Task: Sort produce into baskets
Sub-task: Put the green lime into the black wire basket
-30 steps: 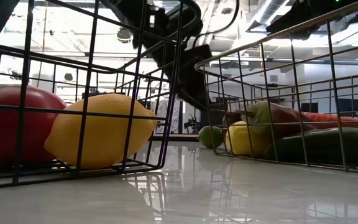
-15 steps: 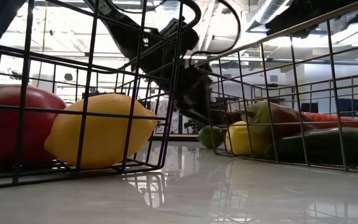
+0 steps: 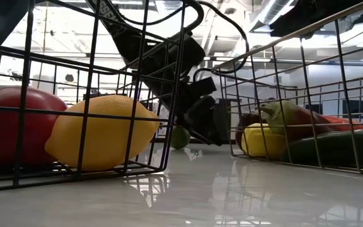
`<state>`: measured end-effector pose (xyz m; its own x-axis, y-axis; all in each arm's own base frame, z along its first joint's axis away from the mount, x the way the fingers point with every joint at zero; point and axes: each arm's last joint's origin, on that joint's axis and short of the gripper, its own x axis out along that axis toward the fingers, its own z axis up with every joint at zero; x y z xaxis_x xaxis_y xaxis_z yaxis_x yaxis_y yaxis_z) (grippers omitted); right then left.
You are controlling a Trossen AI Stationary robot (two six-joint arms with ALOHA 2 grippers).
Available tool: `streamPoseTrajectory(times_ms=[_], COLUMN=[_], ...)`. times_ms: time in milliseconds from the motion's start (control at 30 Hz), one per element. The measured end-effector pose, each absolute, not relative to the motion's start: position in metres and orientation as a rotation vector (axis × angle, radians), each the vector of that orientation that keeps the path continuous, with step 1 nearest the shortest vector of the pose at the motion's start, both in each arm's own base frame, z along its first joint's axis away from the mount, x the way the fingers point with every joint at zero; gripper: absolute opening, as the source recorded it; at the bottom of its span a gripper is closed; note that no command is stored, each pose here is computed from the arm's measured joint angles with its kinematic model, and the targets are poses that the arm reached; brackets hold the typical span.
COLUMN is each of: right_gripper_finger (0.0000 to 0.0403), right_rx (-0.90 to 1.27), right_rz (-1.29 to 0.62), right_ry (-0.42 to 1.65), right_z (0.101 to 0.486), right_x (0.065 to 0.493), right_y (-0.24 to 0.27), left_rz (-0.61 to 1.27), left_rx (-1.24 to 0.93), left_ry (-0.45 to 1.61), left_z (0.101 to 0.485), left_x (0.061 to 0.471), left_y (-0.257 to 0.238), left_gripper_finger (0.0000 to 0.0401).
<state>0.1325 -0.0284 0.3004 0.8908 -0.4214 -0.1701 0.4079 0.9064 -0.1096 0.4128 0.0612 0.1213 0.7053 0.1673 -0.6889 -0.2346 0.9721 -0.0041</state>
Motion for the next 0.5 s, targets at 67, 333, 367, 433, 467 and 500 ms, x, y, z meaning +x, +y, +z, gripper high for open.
streamPoseTrajectory(times_ms=[67,333,367,433,467,500], right_gripper_finger=[0.0268,0.0268,0.0268,0.0268,0.0268,0.0268], right_rx=[-0.071,-0.065,-0.065,-0.064,-0.060,-0.058], right_rz=[-0.431,-0.431,-0.431,-0.431,-0.432,-0.432], right_ry=[0.195,0.200,0.200,0.200,0.199,0.198], right_z=[0.300,0.300,0.300,0.300,0.300,0.300], right_x=[0.132,0.132,0.132,0.132,0.132,0.132], right_y=[-0.028,-0.028,-0.028,-0.028,-0.028,-0.028], left_rz=[0.228,0.231,0.233,0.241,0.244,0.246], left_rx=[-0.065,0.028,0.026,0.009,0.002,-0.006], left_ry=[0.769,0.747,0.743,0.776,0.800,0.828], left_z=[0.129,0.171,0.175,0.175,0.173,0.169], left_x=[0.409,0.398,0.396,0.393,0.391,0.390], left_y=[0.062,0.062,0.062,0.062,0.063,0.063], left_gripper_finger=[0.0261,0.0242,0.0242,0.0241,0.0241,0.0241])
